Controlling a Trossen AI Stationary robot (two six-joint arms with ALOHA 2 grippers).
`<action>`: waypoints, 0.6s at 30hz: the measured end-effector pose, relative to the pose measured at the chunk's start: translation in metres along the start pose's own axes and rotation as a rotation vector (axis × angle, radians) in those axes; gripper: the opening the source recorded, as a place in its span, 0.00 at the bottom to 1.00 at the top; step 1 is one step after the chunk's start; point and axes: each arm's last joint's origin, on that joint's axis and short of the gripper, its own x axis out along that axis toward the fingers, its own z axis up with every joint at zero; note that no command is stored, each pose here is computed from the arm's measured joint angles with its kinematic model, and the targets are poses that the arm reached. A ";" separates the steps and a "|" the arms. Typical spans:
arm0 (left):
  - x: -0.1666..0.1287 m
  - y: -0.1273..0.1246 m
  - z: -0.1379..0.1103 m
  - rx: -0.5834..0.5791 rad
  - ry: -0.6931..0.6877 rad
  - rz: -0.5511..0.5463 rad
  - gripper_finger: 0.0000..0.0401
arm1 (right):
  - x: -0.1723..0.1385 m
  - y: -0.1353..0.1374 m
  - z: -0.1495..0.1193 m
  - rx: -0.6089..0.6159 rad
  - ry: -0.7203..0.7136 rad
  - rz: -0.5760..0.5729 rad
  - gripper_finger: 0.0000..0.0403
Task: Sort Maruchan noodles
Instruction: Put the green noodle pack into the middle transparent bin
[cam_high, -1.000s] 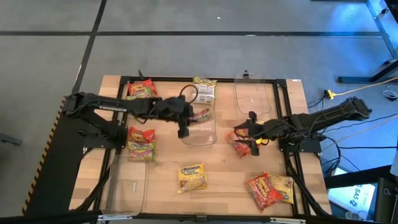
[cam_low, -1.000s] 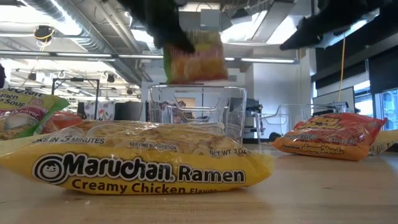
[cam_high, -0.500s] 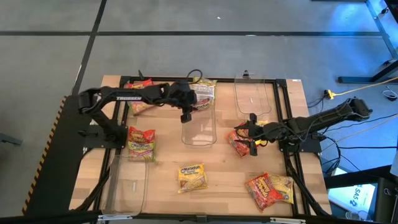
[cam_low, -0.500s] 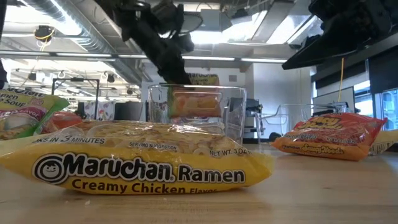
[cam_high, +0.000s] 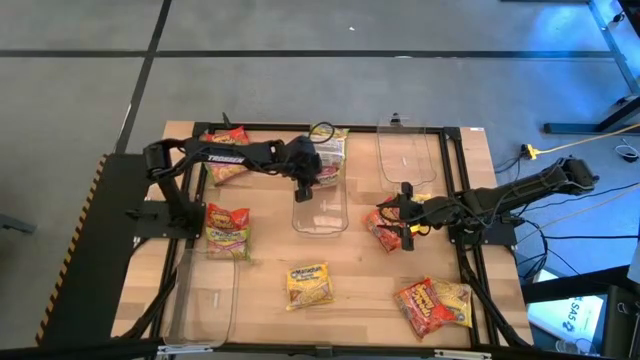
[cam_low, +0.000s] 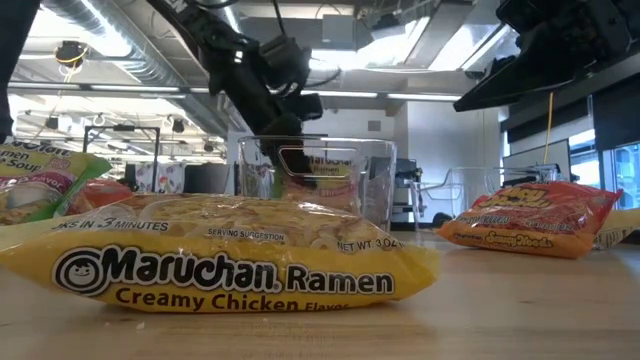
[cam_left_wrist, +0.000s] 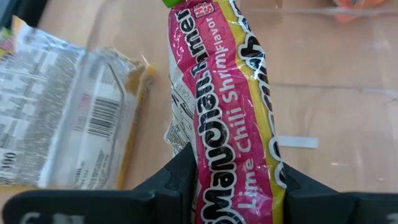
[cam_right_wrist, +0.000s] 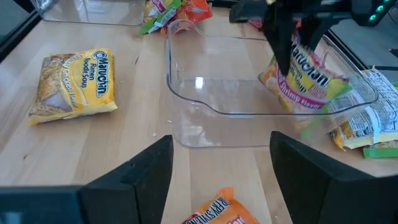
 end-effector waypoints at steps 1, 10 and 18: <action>0.002 0.000 -0.001 -0.001 0.008 -0.001 0.26 | 0.000 0.000 0.000 0.000 0.000 0.000 0.59; 0.003 0.000 0.000 -0.018 -0.006 0.014 0.37 | 0.000 0.000 0.000 0.019 0.004 0.005 0.59; 0.000 0.002 0.004 -0.027 0.002 0.042 0.44 | 0.000 0.000 0.000 0.020 0.004 0.009 0.59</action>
